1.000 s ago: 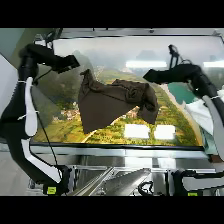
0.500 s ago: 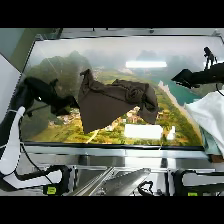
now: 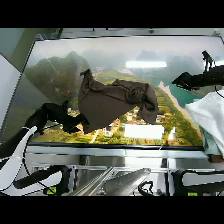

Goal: Fold the shirts.

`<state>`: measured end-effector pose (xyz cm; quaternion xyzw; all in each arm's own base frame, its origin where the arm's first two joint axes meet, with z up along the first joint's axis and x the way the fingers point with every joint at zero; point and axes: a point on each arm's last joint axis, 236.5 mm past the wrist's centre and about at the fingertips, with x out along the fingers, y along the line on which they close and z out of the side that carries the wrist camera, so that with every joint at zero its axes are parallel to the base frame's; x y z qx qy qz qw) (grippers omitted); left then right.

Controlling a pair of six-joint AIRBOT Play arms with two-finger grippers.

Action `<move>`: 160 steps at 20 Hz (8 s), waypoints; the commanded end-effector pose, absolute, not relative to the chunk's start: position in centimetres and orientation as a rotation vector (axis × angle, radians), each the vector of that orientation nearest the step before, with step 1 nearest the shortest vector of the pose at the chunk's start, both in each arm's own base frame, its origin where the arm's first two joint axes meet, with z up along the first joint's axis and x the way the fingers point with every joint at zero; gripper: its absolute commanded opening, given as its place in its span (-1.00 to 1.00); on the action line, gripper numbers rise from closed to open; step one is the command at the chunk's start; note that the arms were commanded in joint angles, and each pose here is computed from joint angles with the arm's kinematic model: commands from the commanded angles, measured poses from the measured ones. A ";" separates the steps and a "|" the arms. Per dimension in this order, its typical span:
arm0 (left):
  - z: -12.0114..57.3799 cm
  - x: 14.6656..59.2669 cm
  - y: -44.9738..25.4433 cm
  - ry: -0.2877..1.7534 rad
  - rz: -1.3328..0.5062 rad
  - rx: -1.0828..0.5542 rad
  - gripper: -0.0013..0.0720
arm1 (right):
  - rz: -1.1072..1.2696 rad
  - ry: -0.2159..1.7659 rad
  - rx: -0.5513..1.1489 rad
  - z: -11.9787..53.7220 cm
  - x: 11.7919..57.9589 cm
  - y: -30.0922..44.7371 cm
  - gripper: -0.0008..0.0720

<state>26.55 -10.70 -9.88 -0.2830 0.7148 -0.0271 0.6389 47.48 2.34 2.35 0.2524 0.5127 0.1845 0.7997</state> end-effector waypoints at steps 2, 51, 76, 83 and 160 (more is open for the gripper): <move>-10.4 27.4 -11.2 1.583 -0.052 -0.680 0.61 | 0.405 1.096 0.526 2.3 47.5 2.3 0.18; -3.3 33.4 1.7 1.417 0.131 -0.590 -0.93 | 0.722 1.525 0.493 -12.3 39.2 18.8 -0.42; 60.0 15.9 -4.0 -0.295 -0.092 -0.106 -0.93 | 0.281 -0.511 -0.204 61.6 15.1 9.1 -0.91; 41.2 35.2 -3.8 0.320 -0.268 -0.266 -0.93 | 0.529 0.075 0.083 45.9 33.2 8.2 -0.91; -9.7 22.0 -1.6 1.841 -0.034 -0.520 0.96 | 0.279 1.452 0.820 -4.5 26.9 2.9 0.02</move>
